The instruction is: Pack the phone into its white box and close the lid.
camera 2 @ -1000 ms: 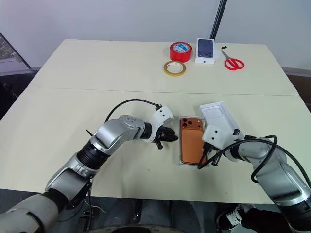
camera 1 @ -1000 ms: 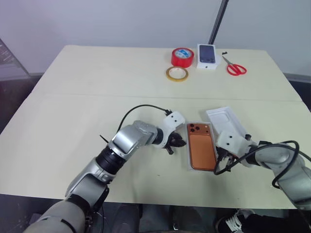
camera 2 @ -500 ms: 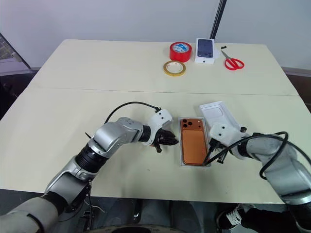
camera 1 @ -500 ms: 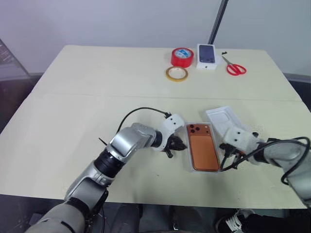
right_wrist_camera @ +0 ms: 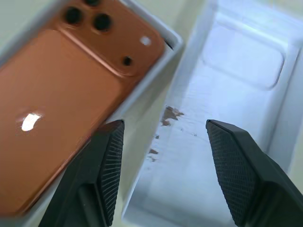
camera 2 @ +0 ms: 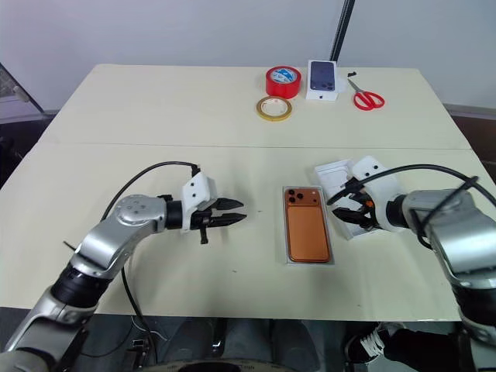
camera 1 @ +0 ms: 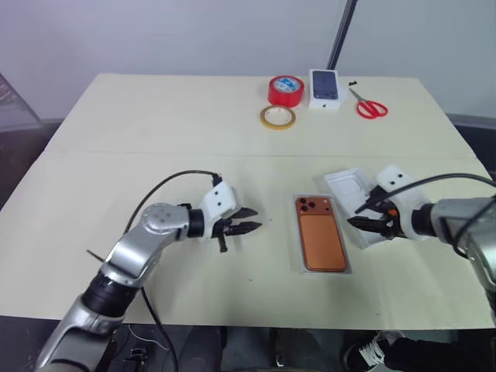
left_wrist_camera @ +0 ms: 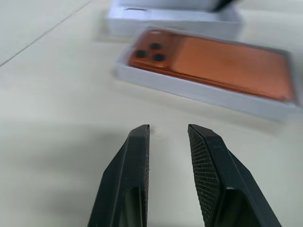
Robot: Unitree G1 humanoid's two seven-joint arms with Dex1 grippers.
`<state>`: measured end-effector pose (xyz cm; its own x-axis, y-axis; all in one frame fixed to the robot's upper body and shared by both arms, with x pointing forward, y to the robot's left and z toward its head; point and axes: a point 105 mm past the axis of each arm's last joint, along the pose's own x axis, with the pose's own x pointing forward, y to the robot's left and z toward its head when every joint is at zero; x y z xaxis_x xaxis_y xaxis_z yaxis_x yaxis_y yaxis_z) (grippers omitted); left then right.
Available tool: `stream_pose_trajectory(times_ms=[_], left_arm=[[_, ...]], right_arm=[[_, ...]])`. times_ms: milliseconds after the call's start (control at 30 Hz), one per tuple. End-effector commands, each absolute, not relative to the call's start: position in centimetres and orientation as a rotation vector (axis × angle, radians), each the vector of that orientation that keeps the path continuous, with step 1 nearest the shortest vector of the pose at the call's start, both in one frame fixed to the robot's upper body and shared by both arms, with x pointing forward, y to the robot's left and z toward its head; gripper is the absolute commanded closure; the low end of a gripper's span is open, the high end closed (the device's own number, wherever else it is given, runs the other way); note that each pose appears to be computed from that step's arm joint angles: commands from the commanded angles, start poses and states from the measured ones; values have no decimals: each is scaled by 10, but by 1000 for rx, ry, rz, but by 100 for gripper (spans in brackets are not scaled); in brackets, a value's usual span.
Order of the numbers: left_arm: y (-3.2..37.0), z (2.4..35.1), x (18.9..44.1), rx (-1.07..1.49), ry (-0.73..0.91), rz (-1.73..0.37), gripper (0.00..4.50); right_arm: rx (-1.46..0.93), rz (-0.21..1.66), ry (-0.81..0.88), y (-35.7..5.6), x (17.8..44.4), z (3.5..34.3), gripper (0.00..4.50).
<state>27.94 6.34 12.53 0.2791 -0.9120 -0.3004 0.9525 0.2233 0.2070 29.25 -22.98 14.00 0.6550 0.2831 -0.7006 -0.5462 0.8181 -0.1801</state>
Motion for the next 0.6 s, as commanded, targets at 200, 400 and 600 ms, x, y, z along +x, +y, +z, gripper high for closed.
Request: stream_pose_trajectory(times_ms=[200, 400, 600], left_arm=[[57, 141, 263, 362, 35, -1359, 314], [58, 136, 260, 352, 43, -1347, 314], [68, 139, 271, 332, 29, -1263, 314]], right_arm=[[-326, 394, 768, -229, 315, 130, 290], [-287, 367, 788, -229, 313, 135, 444], [-114, 363, 663, -232, 312, 181, 444]])
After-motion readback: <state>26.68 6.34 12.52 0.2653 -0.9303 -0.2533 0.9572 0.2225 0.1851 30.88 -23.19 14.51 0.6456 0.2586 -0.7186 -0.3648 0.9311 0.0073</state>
